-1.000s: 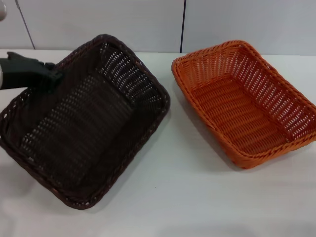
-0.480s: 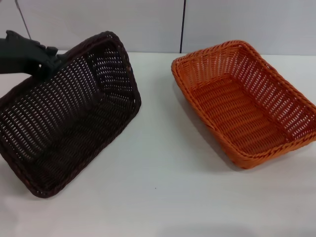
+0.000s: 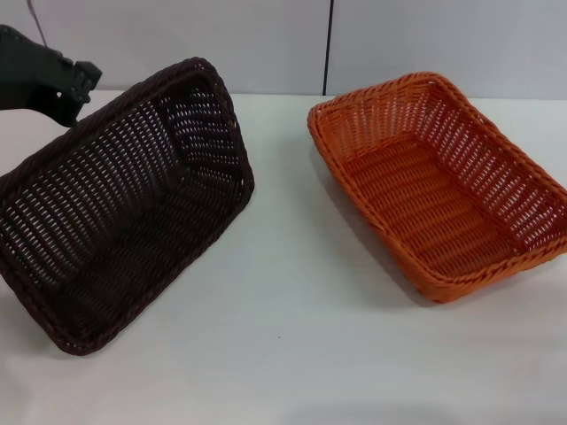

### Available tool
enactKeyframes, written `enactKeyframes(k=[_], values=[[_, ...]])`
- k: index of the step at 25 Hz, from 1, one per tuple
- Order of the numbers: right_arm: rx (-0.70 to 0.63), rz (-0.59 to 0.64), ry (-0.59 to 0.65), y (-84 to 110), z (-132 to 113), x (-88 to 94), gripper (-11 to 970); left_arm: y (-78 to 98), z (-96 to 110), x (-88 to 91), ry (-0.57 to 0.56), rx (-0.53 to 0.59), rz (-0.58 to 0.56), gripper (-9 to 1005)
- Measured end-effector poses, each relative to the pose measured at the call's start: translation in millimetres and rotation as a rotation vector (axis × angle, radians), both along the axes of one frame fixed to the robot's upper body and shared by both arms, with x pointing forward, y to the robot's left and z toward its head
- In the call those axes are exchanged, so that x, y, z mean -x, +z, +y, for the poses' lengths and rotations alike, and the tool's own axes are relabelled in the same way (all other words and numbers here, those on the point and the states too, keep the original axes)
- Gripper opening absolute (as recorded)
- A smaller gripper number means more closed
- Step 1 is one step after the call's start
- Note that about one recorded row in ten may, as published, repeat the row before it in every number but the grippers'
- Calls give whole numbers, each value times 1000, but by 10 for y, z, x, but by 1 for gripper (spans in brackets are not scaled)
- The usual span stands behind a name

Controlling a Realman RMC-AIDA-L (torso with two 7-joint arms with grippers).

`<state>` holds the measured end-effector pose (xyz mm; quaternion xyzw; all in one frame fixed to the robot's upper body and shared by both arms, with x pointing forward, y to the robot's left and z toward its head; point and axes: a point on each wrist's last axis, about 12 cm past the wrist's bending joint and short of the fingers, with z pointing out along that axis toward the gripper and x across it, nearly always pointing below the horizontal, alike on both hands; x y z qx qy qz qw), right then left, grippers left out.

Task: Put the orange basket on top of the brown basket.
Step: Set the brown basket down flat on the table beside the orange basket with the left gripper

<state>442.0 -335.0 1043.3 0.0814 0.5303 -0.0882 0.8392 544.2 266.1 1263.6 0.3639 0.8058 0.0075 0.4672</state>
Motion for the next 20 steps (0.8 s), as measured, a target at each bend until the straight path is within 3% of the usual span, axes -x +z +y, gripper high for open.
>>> enactKeyframes(k=[7, 12, 13, 20], values=[[0, 1, 0, -1, -1, 3, 826, -35, -161, 93, -28, -23, 5, 11], [3, 3, -1, -4, -11, 7, 826, -146, -315, 96, -40, -109, 28, 74], [5, 4, -2, -5, -18, 10, 826, -220, -439, 76, -9, -199, 2, 87], [13, 10, -7, -11, -42, 27, 825, -251, -515, 30, 13, -223, -19, 544]])
